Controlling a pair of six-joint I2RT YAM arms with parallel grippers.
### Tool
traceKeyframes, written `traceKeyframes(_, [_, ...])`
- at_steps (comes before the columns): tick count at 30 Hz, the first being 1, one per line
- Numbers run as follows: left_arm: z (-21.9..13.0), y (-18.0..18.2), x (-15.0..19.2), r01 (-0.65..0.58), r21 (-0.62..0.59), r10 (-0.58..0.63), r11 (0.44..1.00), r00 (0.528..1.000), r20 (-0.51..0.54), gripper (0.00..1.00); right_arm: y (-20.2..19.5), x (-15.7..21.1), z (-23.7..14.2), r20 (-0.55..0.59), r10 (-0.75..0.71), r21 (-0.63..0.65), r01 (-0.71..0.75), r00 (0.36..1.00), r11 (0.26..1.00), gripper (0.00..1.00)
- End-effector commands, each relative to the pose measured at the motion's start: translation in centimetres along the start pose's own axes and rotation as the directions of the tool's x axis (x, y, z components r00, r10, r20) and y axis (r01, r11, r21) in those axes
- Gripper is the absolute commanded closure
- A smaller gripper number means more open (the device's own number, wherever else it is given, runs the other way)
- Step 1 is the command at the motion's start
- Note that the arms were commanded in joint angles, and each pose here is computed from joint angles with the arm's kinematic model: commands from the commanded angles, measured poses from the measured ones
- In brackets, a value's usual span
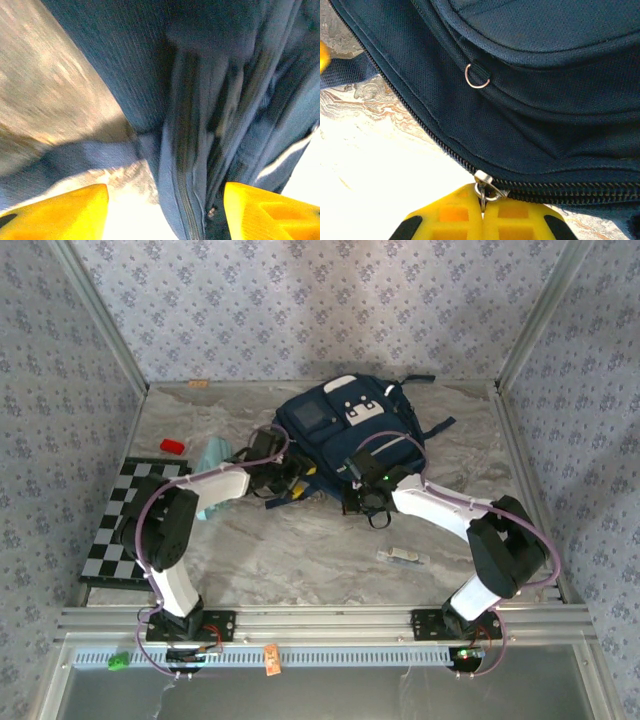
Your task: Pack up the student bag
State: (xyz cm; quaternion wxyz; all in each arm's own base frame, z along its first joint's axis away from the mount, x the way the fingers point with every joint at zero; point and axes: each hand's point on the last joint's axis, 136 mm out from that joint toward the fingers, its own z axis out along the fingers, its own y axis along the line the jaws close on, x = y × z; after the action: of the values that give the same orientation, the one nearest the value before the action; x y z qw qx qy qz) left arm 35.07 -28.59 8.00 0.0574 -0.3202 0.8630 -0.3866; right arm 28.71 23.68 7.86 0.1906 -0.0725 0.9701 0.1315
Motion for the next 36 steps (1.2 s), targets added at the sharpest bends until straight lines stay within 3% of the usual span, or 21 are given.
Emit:
traceKeyframes(1, [0.7,-4.3,1.7,0.026,0.139,-0.025,0.990,1.000,-0.010,0.38,0.4,0.2,0.0,-0.002,0.008,-0.016,-0.008,1.000,1.000,1.00])
traceKeyframes(10, [5.1,-3.9,5.5,0.052,0.075,-0.046,0.996,0.995,-0.086,0.44,0.0,0.0,-0.4,0.020,0.014,0.000,-0.014,1.000,1.000,1.00])
traceKeyframes(19, [5.1,-0.9,5.6,0.111,0.010,-0.110,0.994,0.993,-0.043,0.49,-0.2,-0.5,-0.3,0.028,0.020,0.003,-0.020,0.999,1.000,1.00])
traceKeyframes(21, [5.5,-1.0,6.1,0.116,0.011,-0.115,0.993,0.991,-0.064,0.55,-0.1,-0.6,-0.3,0.029,0.020,0.004,-0.020,0.999,1.000,1.00])
traceKeyframes(24, [5.8,-2.0,6.6,0.091,0.043,-0.088,0.995,0.994,-0.072,0.76,-0.6,-0.7,-0.4,0.027,0.024,0.037,-0.025,0.999,0.999,1.00])
traceKeyframes(28, [5.1,-1.4,5.6,0.064,-0.001,-0.064,0.998,0.997,-0.034,0.93,-1.4,-0.4,-1.0,0.025,0.036,0.074,-0.038,0.999,0.997,1.00])
traceKeyframes(31, [4.3,-0.8,4.2,0.066,-0.004,-0.066,0.998,0.998,-0.009,1.00,-2.5,0.7,-1.8,0.005,0.039,0.113,-0.039,0.999,0.993,1.00])
traceKeyframes(36, [2.3,-0.5,1.5,0.019,-0.028,-0.018,0.999,0.999,0.045,1.00,-5.1,2.7,-2.9,-0.037,0.064,0.162,-0.057,0.997,0.985,1.00])
